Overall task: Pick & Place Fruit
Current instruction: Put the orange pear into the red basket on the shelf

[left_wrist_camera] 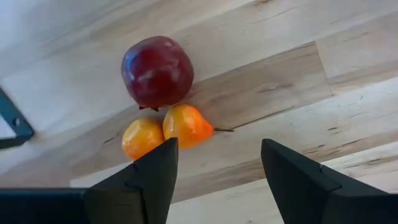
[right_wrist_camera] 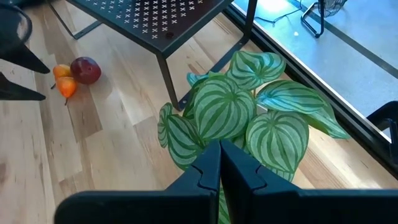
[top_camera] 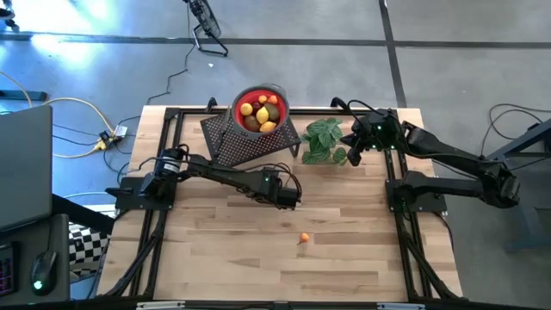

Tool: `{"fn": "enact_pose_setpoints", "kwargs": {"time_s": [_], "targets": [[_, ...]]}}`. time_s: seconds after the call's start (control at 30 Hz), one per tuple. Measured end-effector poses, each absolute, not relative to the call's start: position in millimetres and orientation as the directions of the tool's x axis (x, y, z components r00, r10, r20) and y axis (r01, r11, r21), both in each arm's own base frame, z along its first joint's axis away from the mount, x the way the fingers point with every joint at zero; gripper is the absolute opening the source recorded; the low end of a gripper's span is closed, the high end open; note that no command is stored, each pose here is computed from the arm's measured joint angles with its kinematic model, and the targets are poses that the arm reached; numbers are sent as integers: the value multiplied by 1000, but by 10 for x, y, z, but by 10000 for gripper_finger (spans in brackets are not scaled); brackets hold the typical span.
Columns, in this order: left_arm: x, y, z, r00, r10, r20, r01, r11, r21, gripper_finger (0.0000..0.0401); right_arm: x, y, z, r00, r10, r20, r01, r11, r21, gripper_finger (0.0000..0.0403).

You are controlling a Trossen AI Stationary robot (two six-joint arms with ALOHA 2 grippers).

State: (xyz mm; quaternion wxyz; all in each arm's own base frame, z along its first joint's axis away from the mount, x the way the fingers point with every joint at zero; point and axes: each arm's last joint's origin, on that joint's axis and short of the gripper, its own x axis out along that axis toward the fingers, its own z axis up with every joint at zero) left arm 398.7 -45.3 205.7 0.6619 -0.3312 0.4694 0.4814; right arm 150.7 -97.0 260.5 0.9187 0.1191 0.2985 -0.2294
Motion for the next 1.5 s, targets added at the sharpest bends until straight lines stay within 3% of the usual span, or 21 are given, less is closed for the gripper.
{"fn": "enact_pose_setpoints", "kwargs": {"time_s": [0.4, 1.5], "targets": [[4048, -474, 1764, 19, 296, -955, -922, 376, 98, 225, 1505, -970, 2603, 715, -350, -605, 489, 869, 76, 2], [4019, -420, 1705, -40, 380, -924, -904, 381, 195, 225, 1505, -969, 2602, 715, -350, -606, 484, 872, 68, 2]]}}
